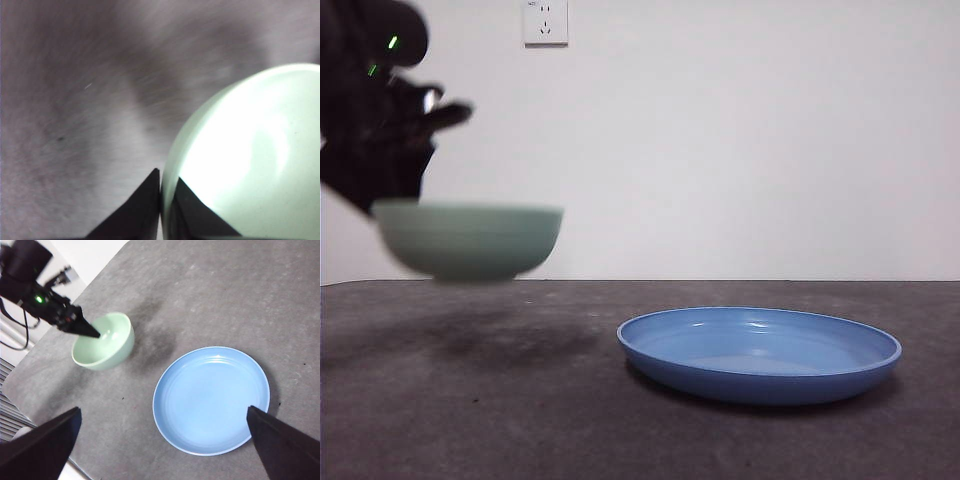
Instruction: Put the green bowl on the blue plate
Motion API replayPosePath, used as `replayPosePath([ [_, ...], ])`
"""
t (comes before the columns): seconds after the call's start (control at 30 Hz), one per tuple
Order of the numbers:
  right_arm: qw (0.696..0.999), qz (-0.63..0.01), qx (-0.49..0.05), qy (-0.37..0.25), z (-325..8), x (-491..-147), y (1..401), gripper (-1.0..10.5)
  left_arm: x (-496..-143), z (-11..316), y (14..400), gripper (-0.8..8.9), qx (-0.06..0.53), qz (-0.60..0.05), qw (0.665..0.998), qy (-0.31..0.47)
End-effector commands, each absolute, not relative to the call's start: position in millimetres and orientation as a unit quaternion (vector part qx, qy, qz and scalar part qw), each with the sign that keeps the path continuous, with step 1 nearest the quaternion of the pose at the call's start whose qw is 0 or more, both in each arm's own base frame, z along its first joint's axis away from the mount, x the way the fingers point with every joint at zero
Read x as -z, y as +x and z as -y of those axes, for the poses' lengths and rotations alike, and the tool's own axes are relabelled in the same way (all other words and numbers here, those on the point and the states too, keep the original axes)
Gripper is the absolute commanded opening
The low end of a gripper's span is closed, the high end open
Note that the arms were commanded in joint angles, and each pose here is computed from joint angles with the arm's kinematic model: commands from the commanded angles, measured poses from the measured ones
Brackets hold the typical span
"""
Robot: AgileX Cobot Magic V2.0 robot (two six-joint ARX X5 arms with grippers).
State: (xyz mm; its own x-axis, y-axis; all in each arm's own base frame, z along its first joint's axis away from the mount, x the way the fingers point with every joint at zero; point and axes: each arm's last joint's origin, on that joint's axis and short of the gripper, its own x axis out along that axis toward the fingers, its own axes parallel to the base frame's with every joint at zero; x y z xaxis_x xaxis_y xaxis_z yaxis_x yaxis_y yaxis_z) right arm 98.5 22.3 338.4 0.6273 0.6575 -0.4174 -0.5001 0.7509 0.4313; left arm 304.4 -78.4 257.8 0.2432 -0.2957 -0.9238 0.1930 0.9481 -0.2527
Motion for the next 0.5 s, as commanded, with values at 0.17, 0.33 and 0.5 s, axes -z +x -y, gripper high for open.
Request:
replayPosePath([
  [0.17,0.895,-0.273,-0.329,0.13,-23,-344,99,6.4,-279,125,321,0.15,0.198,-0.589,0.783,-0.019],
  [0.33,0.895,-0.273,-0.328,0.129,-23,-344,99,6.4,-271,168,331,0.15,0.233,-0.587,0.776,0.003],
  [0.5,0.895,-0.272,-0.328,0.128,-23,-344,99,6.4,-257,215,340,0.15,0.264,-0.586,0.766,0.02],
])
